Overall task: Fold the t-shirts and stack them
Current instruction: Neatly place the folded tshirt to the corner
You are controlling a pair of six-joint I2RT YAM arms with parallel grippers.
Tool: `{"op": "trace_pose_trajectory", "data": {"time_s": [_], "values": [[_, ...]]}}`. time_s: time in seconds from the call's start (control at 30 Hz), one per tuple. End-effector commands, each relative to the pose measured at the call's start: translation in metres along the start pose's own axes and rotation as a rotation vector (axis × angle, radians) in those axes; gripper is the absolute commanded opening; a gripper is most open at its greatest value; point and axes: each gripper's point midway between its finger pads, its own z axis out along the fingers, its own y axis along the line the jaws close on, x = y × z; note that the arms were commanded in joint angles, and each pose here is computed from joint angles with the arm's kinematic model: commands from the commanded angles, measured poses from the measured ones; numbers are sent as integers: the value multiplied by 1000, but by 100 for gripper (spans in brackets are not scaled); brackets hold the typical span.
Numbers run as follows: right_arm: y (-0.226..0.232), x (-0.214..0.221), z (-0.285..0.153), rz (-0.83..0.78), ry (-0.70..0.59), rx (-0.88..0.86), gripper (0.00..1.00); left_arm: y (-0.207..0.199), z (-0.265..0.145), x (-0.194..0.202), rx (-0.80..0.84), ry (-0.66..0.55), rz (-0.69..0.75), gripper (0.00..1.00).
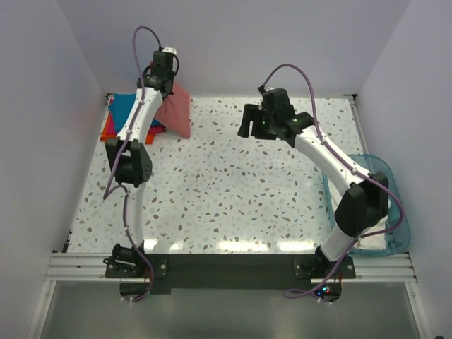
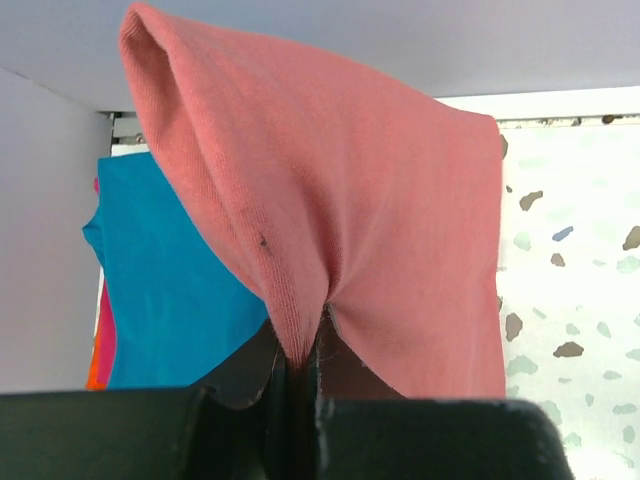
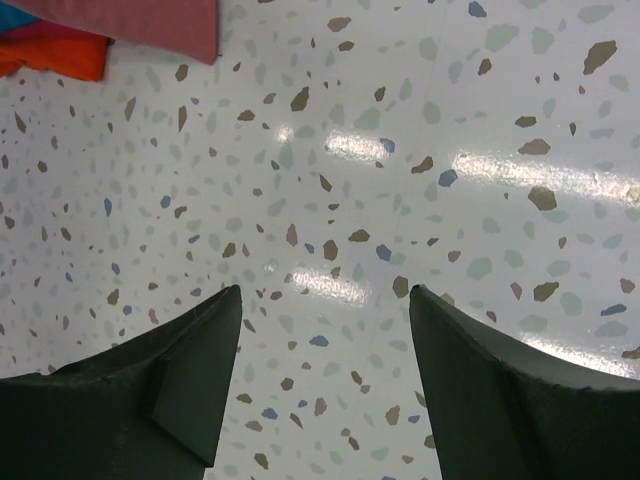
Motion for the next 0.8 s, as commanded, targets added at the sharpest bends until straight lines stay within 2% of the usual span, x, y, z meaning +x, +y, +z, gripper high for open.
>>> {"op": "trace_pose_trajectory", "data": {"time_s": [0.0, 0.27, 0.47, 0.77], "values": [[8, -12, -7, -31, -13, 13, 71, 42, -51, -88, 38, -259, -104, 0], [14, -18, -15, -29, -31, 20, 71, 56, -69, -110, 75, -338, -115, 0], [12, -23, -24, -31, -51, 37, 72, 52, -90, -131, 144, -413, -140, 0], [10, -20, -23, -45, -40, 43, 72, 75, -95, -142, 125, -458, -183, 0]]}}
